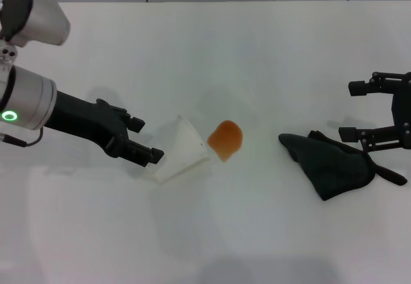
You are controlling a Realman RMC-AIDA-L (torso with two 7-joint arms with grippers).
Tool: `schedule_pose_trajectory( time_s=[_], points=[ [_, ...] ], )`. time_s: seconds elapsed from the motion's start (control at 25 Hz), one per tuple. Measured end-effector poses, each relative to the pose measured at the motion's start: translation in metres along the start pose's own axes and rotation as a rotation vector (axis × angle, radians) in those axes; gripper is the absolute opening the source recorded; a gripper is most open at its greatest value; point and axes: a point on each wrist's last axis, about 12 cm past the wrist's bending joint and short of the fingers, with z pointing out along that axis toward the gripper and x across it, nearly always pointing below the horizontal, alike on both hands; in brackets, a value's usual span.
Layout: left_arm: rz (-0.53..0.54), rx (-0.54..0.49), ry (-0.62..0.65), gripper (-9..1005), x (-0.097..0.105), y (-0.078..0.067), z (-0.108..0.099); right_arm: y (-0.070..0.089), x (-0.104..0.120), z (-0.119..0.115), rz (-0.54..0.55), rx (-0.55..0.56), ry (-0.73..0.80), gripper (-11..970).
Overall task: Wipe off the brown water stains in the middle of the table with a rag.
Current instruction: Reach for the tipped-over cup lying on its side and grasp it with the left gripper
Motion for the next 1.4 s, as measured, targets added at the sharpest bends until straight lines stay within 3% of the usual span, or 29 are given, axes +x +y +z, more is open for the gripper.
schedule_pose_trajectory(
  time_s=[0.44, 1.04, 1.4],
  points=[
    [0.001, -0.024, 0.014, 865, 0.002, 0.003, 0.016, -0.001, -0.002, 0.002, -0.004, -0.005, -0.002, 870],
    [0.106, -0.050, 0.047, 863, -0.008, -0.003, 0.046, -0.007, -0.007, 0.012, -0.016, -0.001, 0.004, 870],
    [0.135, -0.069, 0.042, 861, -0.012, -0.001, 0.046, -0.008, -0.009, 0.017, -0.012, -0.010, 0.004, 870]
  ],
)
